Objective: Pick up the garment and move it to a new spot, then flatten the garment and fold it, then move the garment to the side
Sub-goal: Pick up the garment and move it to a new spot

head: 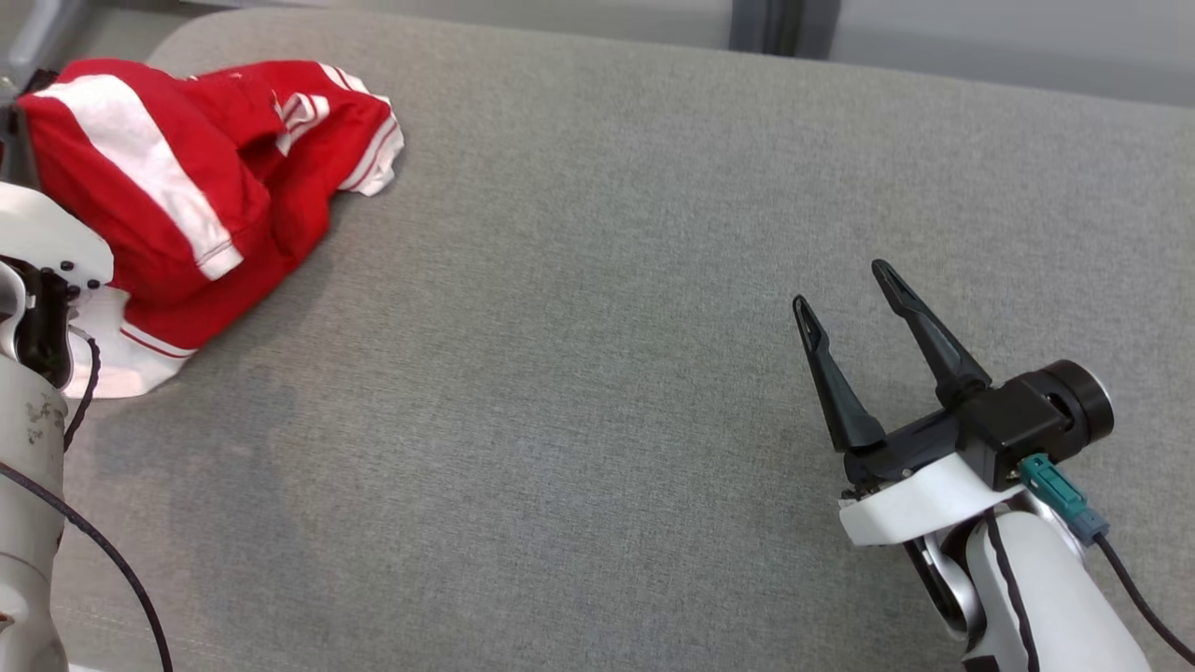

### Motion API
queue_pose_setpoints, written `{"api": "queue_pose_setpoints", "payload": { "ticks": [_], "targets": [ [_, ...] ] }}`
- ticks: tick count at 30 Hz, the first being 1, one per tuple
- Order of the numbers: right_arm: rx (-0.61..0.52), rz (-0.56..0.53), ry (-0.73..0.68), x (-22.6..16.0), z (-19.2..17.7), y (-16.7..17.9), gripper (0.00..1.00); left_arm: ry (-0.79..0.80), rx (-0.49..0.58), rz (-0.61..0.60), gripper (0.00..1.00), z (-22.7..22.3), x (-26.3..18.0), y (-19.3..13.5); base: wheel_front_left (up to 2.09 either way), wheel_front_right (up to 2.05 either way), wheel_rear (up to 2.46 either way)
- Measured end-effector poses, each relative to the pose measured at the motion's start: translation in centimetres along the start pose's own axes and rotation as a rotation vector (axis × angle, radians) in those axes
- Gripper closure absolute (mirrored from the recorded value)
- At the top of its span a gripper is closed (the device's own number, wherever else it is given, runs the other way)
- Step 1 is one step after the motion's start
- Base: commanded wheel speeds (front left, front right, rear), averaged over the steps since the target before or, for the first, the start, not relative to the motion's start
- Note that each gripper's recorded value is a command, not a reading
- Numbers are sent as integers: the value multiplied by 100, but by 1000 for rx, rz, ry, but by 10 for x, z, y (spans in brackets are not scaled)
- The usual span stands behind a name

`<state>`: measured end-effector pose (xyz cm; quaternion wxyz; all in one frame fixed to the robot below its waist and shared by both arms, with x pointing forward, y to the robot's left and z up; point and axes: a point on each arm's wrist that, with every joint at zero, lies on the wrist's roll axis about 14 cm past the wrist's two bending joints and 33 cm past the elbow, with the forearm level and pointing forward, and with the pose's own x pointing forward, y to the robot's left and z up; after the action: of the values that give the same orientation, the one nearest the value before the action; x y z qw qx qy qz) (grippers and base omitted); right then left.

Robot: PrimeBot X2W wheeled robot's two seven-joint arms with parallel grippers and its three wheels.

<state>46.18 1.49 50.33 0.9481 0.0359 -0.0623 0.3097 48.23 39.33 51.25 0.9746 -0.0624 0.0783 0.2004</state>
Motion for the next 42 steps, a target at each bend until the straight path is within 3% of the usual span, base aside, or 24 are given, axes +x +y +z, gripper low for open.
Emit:
{"api": "queue_pose_setpoints", "payload": {
  "ticks": [7,14,26,27,30,42],
  "targets": [
    [-2,3,-32,-3,18,9,0,-192,-24,-54,100,62,-9,-12,0,0,0],
    [-9,-26,-54,-13,33,7,0,-445,-51,-249,100,139,-34,-77,0,0,0],
    [-47,-190,-117,-49,68,-36,0,-413,-88,-690,100,120,-95,-223,0,0,0],
    [-47,-190,-117,-49,68,-36,0,-413,-88,-690,100,120,-95,-223,0,0,0],
    [-67,-262,-135,-67,78,-56,0,-360,-120,-835,100,101,-120,-273,0,0,0],
    [-107,-480,-142,-128,92,-111,0,-163,-183,-1132,100,23,-187,-388,0,0,0]
  ]
}}
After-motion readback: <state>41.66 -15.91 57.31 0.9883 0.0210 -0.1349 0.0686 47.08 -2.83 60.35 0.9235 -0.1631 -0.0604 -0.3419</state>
